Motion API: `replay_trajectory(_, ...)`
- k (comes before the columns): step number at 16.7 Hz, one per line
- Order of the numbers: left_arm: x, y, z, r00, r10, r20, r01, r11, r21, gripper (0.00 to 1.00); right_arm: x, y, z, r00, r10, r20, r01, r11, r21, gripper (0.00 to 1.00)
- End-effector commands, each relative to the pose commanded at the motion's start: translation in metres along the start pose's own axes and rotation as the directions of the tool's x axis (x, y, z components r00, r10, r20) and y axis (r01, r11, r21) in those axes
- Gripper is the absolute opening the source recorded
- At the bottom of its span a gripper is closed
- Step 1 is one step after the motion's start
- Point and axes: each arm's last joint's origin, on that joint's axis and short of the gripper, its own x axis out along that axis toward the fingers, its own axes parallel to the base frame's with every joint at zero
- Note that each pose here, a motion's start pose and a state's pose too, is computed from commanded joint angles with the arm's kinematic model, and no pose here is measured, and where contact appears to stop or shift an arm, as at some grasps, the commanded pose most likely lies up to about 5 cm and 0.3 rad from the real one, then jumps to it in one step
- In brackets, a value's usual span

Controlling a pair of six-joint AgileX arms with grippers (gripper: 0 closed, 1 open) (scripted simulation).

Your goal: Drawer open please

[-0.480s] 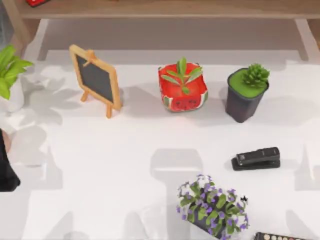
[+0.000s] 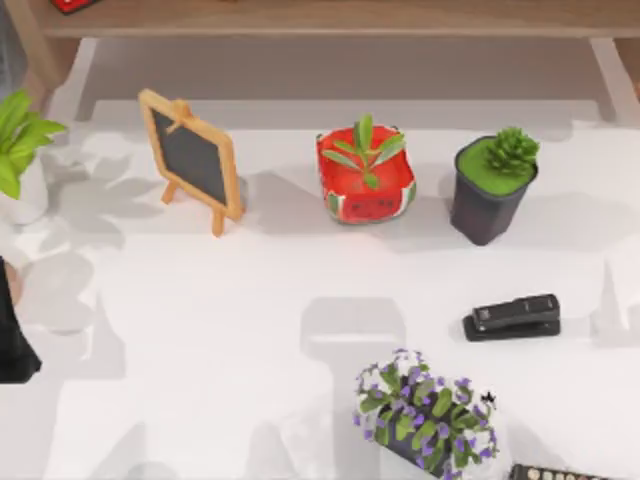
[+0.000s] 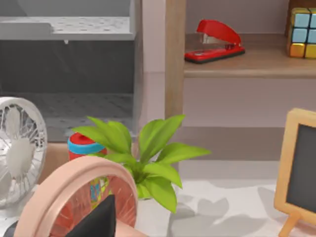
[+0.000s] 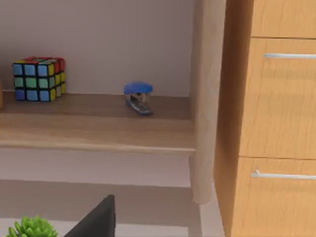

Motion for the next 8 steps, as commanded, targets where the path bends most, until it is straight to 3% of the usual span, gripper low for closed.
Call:
replay_trajectory(4,0.0,0.0,0.0,1.0,0.0,0.0,0.0,1.0,0.0,1.0,0.034,-0.033,0.032,0.999,0.028,-0.018,-0.028,0.999,-0.028,1.0)
replay_trajectory(8,0.0,0.0,0.0,1.0,0.0,0.0,0.0,1.0,0.0,1.0,0.063,-0.086,0.038,0.998,0.01,-0.065,-0.011,1.0,-0.023,1.0)
